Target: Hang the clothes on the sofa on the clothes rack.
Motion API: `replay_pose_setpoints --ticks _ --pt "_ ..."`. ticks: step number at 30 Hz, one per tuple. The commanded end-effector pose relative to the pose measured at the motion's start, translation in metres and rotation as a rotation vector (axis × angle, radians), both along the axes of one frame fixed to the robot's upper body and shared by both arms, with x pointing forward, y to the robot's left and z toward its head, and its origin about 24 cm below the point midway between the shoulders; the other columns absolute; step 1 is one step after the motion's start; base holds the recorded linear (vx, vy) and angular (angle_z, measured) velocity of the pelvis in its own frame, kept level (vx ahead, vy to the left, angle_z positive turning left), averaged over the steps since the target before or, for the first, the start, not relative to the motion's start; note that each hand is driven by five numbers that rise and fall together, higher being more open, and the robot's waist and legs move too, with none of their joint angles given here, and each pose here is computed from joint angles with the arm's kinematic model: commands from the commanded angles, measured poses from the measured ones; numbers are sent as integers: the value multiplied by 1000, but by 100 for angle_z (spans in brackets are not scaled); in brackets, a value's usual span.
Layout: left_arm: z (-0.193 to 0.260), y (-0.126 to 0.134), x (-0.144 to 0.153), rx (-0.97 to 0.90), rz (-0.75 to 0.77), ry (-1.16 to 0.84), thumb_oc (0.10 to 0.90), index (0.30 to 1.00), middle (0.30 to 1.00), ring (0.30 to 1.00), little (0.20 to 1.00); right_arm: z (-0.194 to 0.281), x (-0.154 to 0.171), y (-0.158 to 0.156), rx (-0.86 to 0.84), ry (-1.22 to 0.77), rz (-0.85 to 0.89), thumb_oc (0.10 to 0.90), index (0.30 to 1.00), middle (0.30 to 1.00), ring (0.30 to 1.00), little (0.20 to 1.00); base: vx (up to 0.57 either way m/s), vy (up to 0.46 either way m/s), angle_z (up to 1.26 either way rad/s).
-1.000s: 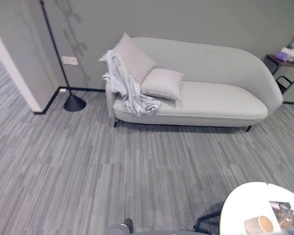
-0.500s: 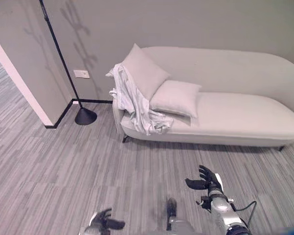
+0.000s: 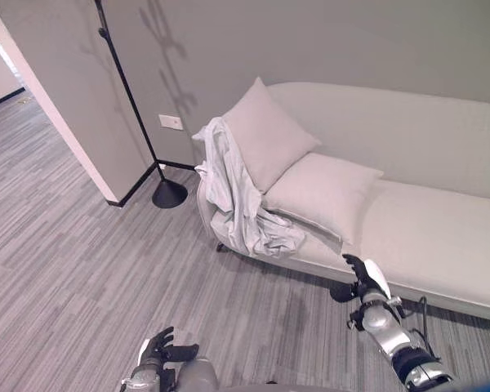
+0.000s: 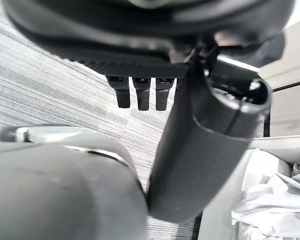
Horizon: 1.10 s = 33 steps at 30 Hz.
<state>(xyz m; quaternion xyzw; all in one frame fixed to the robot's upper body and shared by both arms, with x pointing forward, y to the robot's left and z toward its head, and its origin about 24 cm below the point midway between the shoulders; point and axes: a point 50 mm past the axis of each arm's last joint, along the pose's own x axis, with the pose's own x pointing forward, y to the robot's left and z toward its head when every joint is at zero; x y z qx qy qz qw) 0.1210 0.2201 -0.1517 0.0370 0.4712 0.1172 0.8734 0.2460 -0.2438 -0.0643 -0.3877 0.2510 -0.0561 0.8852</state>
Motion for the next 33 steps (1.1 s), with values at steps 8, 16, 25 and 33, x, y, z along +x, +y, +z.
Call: replay_pose_setpoints --ticks 8,16,25,33 --pt "-20 -3 -69 21 4 272 800 900 900 900 900 15 29 41 125 -117 85 800 900 900 900 900 278 159 -16" --pt "-7 -6 -20 83 -140 77 800 900 900 900 900 9 30 59 99 -95 126 800 900 900 900 900 110 149 3" --pt "9 -19 26 120 -261 -92 800 900 900 900 900 44 71 56 53 -245 27 800 900 900 900 900 -74 51 14" --pt "23 -36 52 200 -445 -214 800 900 900 900 900 122 120 8 -40 -479 -203 800 900 900 900 900 -4 114 28"
